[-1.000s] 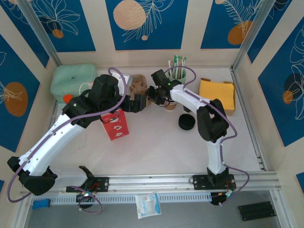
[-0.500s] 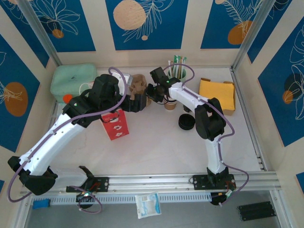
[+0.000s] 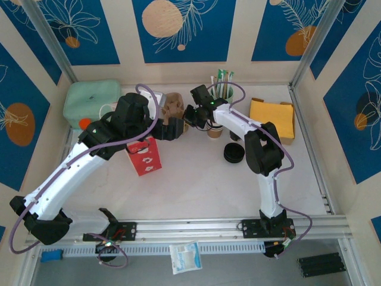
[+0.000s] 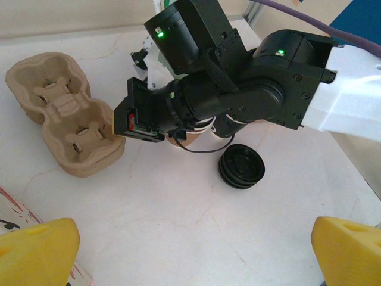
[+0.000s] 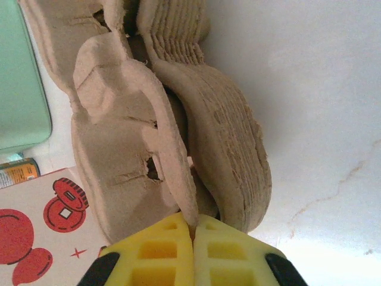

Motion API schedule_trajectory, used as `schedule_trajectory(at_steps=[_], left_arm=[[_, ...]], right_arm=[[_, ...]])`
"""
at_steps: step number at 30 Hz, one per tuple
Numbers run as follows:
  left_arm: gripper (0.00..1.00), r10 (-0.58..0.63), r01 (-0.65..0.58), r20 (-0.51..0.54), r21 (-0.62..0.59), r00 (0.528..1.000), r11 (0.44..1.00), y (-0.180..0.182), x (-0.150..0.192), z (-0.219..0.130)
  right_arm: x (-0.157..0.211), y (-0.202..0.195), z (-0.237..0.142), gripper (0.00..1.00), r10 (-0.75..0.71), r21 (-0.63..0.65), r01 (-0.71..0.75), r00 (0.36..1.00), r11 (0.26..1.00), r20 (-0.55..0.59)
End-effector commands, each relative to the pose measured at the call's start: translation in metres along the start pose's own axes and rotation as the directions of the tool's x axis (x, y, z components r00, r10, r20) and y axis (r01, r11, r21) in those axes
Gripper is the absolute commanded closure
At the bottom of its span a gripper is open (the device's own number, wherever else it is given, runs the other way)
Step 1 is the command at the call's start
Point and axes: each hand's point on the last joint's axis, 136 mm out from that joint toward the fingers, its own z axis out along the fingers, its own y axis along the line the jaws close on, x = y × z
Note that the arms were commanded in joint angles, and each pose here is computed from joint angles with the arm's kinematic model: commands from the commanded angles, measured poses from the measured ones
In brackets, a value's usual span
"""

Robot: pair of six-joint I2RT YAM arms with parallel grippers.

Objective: Pack the takeout coffee

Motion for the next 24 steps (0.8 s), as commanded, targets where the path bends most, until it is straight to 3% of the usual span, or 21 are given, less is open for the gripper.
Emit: schedule_trajectory(at_steps=[1,12,24], left_arm=[[0.01,-0.012,0.012,0.008,0.010,1.000,1.000,0.001,-0.003,0.000],[0.01,-0.024,0.024,0.013,-0.012,1.000,1.000,0.004,-0.004,0.003],[0.01,-0.070,0.071,0.036,-0.012,0.997,0.997,0.004,-0.008,-0.002]], right_arm=[[-0.001,0.003,-0.003,1.00,0.017,-0.042,-0.018,1.000,0.999,-0.018],[-0.031,0.056,-0.061,1.00,-0.029,-0.224,0.038,0.999,0.974,0.044],[-0.025,0.076,-0.112,1.00,-0.080,-0.311,0.101,0.994,0.945,0.081]])
